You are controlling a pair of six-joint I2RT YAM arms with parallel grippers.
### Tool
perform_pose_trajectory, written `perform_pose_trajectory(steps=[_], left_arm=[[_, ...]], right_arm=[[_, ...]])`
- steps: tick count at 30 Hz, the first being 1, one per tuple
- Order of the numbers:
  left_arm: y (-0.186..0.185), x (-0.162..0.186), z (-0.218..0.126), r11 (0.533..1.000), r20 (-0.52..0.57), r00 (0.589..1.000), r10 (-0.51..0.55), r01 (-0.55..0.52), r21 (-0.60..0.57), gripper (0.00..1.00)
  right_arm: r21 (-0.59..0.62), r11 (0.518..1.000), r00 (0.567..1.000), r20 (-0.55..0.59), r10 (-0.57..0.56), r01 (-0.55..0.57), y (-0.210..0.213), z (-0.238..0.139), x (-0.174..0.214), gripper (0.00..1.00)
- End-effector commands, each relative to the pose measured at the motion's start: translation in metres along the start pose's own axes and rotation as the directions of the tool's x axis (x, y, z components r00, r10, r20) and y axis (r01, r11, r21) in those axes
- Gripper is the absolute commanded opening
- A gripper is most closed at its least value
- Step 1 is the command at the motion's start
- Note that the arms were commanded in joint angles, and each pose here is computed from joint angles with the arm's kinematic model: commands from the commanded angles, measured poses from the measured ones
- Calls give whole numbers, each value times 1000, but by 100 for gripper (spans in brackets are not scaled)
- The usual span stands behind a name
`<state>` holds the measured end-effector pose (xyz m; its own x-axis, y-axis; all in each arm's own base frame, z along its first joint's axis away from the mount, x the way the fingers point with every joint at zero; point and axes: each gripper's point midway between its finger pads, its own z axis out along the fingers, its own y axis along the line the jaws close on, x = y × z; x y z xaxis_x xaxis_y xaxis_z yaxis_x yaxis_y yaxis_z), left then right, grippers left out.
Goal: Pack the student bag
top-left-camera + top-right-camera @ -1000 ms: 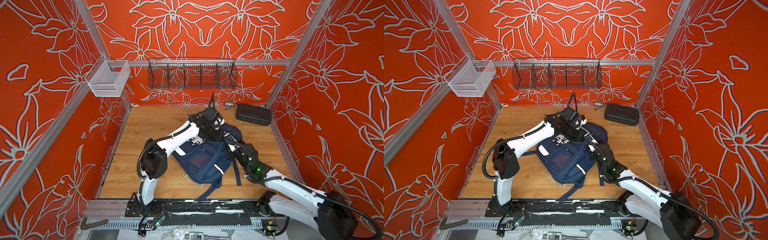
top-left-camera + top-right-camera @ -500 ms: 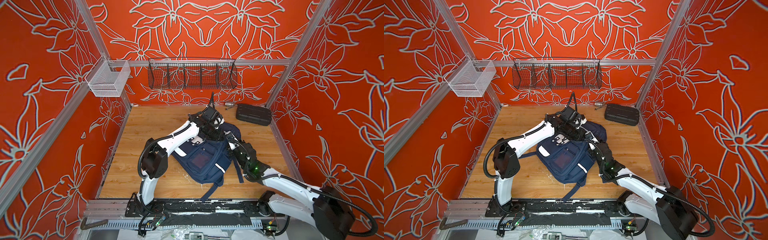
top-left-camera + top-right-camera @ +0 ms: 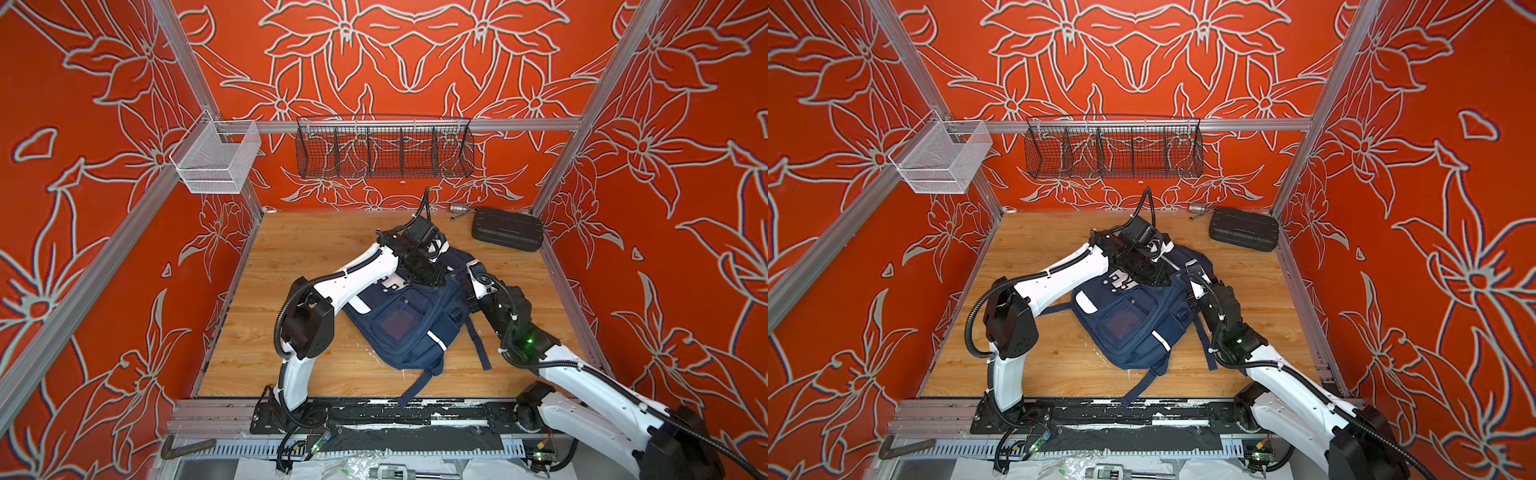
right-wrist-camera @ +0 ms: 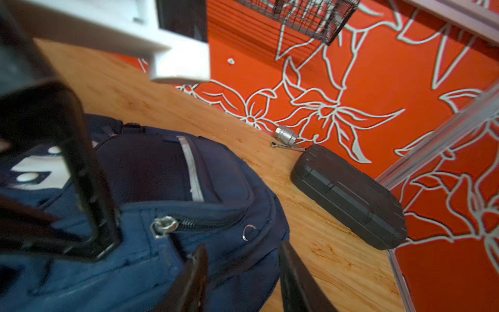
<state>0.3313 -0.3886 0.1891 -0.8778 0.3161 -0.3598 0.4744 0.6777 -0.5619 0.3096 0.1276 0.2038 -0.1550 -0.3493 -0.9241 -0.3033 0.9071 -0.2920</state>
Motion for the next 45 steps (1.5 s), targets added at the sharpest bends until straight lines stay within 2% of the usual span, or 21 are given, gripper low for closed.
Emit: perform_pose_trajectory(steps=[1,6,9,14,22,29,32,36,45], left_arm=[[-27,0,-31,997,21,999,48,-50,59,0],[-33,-1,-34,994,8,999,52,-53,93,0],[-37,-1,-35,992,2,998,63,-63,111,0],[-35,3,-39,988,6,993,122,-122,91,0],[-34,11,-51,973,29,975,219,-221,66,0],[-39,15,-53,961,31,966,257,-259,100,0],[-39,15,-53,958,37,964,265,-268,103,0],[-38,14,-54,956,52,959,278,-281,88,0],[-29,6,-64,952,84,950,300,-304,33,0]], right_arm=[[-150,989,1000,11,-17,18,24,-9,-1,48],[-166,978,991,-6,-131,128,26,-12,8,55],[-136,985,994,-15,-112,109,20,-9,9,62],[-207,978,999,-48,-1,-9,26,-5,17,63],[-358,921,988,-75,137,-155,47,-7,18,61],[-399,891,976,-115,186,-217,53,1,21,61],[-436,869,972,-131,194,-232,60,4,19,58],[-488,838,969,-162,186,-243,70,7,20,48],[-492,840,973,-151,174,-227,70,4,21,21]])
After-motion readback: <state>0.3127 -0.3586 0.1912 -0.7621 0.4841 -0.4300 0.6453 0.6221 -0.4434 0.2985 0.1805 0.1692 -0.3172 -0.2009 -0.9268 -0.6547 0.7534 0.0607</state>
